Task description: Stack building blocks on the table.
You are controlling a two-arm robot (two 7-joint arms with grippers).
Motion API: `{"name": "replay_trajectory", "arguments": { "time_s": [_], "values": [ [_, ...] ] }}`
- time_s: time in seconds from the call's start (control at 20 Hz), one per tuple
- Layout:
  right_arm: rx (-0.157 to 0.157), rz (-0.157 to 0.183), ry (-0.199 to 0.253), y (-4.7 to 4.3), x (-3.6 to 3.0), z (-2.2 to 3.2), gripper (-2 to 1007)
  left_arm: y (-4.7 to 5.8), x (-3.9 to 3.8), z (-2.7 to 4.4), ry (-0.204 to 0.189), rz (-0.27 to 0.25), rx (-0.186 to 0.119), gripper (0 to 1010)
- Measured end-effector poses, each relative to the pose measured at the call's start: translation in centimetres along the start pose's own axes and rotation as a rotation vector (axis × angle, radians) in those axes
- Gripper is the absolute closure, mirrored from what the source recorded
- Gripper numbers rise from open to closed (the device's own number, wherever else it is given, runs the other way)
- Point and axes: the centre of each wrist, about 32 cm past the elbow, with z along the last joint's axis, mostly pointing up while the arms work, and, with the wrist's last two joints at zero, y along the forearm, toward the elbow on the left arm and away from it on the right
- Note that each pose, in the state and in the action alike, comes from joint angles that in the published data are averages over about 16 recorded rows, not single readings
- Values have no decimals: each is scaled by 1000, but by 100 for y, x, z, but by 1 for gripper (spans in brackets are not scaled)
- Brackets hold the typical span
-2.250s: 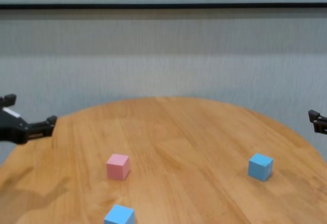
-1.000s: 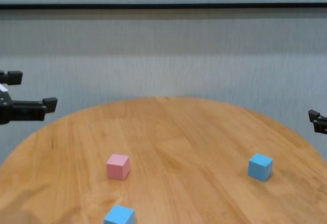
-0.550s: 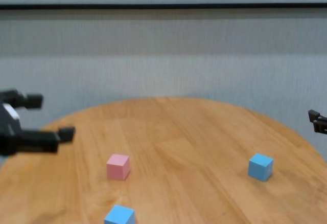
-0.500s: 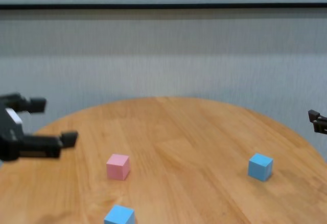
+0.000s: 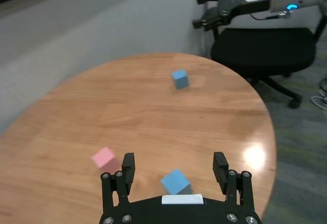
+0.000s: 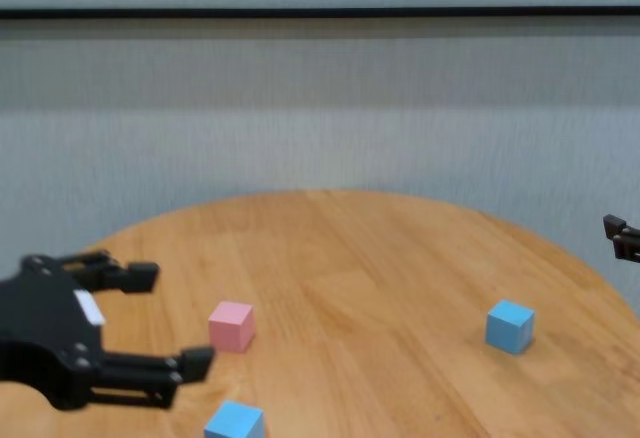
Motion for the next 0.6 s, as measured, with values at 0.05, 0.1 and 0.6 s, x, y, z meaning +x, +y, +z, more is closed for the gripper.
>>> {"name": "replay_trajectory", "arguments": {
  "time_s": [0.05,0.1,0.6],
  "values": [
    [0,0,0,0,0,0,4,-23,-12,-8,1,-10,3,7],
    [0,0,0,0,0,0,4,-48,-24,-17,1,-21,7,7],
    [0,0,0,0,0,0,5,-312,-62,-111,19,-81,48,7]
  ]
}}
